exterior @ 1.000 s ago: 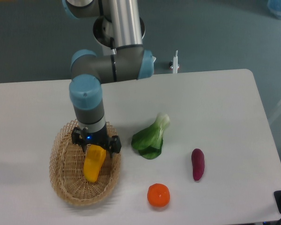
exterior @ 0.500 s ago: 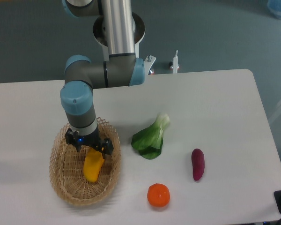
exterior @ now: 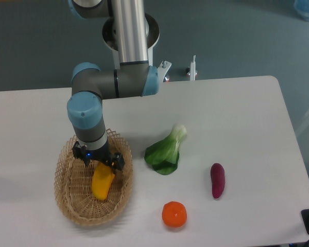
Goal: Pick up the mango from the basket
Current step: 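Lower the gripper onto the yellow mango and close on it, then lift the mango out of the basket and carry it past the sweet potato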
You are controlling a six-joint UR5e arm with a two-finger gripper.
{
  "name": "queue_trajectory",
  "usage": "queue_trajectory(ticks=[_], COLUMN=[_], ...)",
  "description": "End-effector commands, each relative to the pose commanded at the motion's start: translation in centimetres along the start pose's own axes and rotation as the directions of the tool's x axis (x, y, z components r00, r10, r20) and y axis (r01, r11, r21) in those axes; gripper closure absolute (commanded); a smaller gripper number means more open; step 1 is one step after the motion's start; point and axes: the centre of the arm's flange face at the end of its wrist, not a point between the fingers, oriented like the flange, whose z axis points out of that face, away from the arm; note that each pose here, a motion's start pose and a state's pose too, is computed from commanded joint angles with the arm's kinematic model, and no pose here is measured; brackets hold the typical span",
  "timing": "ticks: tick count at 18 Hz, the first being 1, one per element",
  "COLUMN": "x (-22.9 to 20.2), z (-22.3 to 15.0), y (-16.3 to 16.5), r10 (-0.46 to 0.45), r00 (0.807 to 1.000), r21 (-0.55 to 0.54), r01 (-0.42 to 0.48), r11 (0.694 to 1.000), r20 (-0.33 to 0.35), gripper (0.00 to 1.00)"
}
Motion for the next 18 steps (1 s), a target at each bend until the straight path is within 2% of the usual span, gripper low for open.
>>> queue_trajectory(ticks=[2, 5, 6, 9, 13, 18], x=[-0.1, -0.2, -0.2, -0.6, -3.5, -7.4], z=[-0.3, -0.5, -0.5, -1.3, -6.2, -11.4], y=[0.0, 0.0, 0.0, -0.1, -0.1, -0.9], r10=[-0.001, -0.003, -0.003, -0.007, -0.049, -0.051], r00=[1.0, 1.0, 1.0, 1.0, 0.998, 0.994], r21=[0.004, 0.01, 0.008, 0.022, 0.099, 0.174], r01=[0.001, 0.003, 0.003, 0.007, 0.044, 0.033], r11=[1.0, 1.0, 1.0, 1.0, 0.994, 0.984], r20=[0.002, 0.005, 0.004, 0.011, 0.046, 0.101], gripper=[0.31, 0.36, 0.41, 0.42, 0.42, 0.42])
